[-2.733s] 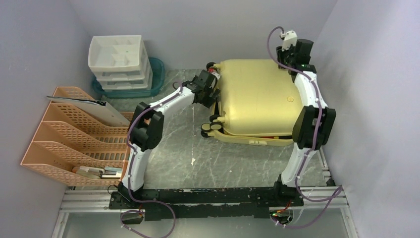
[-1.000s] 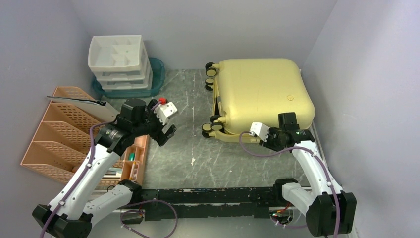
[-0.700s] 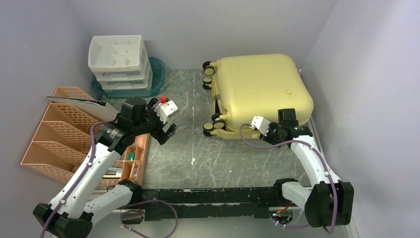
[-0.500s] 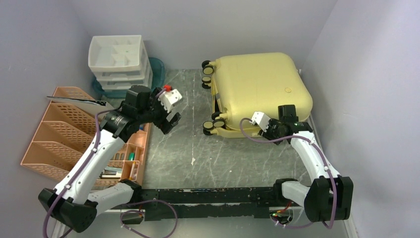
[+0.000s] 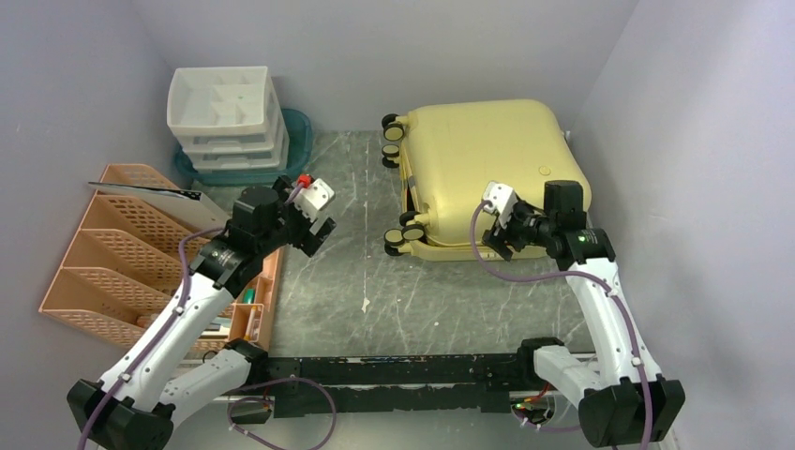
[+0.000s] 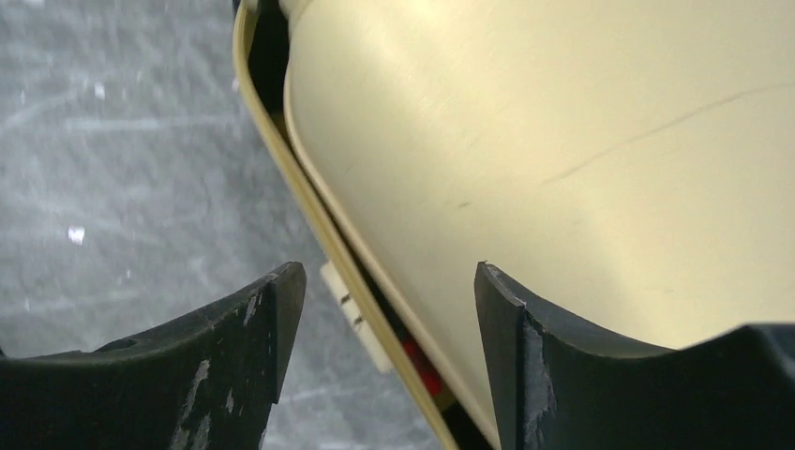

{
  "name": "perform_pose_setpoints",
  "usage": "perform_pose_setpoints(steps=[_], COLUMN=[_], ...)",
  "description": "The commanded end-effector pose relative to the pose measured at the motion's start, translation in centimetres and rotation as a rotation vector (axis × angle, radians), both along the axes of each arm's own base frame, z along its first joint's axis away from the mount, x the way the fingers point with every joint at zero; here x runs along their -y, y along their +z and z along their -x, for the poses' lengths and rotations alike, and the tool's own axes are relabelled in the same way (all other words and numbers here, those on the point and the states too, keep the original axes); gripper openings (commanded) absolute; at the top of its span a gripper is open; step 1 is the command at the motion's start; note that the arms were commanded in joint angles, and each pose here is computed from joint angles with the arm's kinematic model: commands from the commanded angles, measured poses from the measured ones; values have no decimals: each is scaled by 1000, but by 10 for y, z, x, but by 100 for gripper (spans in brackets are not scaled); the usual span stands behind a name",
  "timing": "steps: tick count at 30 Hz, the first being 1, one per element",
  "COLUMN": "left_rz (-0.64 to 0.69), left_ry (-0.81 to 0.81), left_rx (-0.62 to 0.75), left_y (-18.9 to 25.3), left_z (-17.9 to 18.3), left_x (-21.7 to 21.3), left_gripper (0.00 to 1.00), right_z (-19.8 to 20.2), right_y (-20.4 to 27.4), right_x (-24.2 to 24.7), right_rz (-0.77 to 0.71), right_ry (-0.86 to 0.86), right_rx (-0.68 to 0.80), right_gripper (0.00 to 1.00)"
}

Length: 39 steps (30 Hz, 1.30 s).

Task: Open, take out, and arrange the luggage
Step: Adjust the luggage at the center of the board.

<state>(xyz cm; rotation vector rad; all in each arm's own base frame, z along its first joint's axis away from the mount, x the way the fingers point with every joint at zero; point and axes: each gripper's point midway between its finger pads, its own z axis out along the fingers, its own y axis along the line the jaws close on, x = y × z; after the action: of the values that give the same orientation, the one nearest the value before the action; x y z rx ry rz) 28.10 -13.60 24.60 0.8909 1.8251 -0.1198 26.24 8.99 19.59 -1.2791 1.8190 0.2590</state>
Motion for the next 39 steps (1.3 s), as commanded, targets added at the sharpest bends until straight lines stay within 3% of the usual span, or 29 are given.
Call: perform_pose_setpoints(steps=[1, 6, 17, 21, 24, 36, 39], left_rz=[72, 100, 161, 178, 200, 298, 297], left_ry=[154, 199, 251, 232, 208, 309, 326], left_rx=[178, 184, 298, 253, 204, 272, 238], left_y=[22, -12, -94, -121, -131, -140, -145], left_z=[-29, -45, -75, -79, -81, -66, -69], left_x=[-12, -10, -10, -1, 8, -21, -25], left_gripper=[97, 97, 97, 97, 96, 96, 96], right_z=[-16, -19, -36, -50, -56, -59, -59], right_y=[75, 101, 100, 95, 89, 68, 67], right_x=[-25, -26, -17, -15, -17, -23, -22], right_rz=[-224, -280, -284, -290, -295, -302, -301], right_ry=[-19, -52, -133, -175, -174, -130, -129], right_rx=[156, 218, 244, 205, 179, 109, 114], right_gripper=[73, 79, 84, 88, 92, 100, 100])
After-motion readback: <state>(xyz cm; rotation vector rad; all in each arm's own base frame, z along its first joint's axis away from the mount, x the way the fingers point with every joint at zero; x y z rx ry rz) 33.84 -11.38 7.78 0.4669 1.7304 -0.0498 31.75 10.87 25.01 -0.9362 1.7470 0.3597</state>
